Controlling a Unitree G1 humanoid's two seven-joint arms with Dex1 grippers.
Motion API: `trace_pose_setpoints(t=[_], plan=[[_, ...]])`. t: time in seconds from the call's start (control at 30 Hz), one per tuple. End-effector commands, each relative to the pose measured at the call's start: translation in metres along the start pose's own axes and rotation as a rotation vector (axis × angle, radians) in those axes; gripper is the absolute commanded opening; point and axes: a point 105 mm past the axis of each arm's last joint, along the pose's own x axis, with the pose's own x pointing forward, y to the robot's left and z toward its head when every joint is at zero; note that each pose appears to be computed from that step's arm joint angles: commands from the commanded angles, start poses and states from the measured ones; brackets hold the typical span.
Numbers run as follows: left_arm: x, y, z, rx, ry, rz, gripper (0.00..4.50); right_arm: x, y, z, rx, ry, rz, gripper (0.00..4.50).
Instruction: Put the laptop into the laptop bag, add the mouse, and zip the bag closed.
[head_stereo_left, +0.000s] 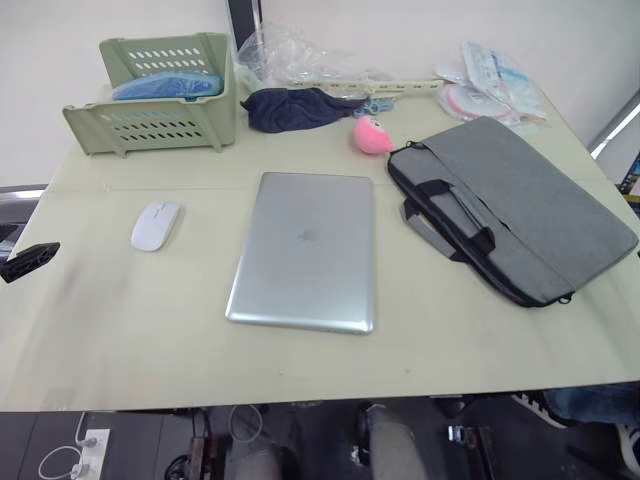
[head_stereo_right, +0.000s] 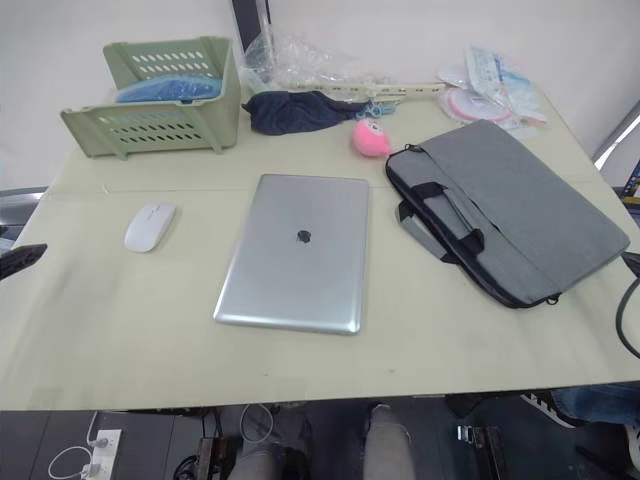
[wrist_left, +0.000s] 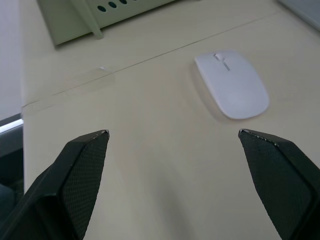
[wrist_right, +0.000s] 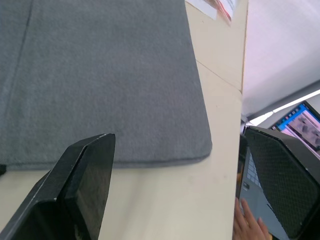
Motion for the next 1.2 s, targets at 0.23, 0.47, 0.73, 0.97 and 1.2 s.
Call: trace_pose_setpoints(t=[0.23,0.47,0.73,0.97,1.2], plan=[[0.047,-0.112,0.064,-0.225,-0.012,-0.568,4.5,0.063,0.11,0.114,-0.13,-0.215,0.367,1.69],[0.083,-0.148,0.026,-0.359,0.297,-0.635,4.5,0.084,0.18,0.157,-0.196,-0.298,0.502,0.06],[0.128,-0.175,0.008,-0.51,0.424,-0.637,4.5,0.096,0.217,0.145,-0.312,-0.135,0.564,0.06],[0.148,-0.18,0.003,-0.515,0.458,-0.633,4.5,0.106,0.232,0.13,-0.314,-0.054,0.571,0.06],[0.17,-0.195,-0.012,-0.555,0.48,-0.648,4.5,0.124,0.25,0.118,-0.236,-0.04,0.591,0.06]])
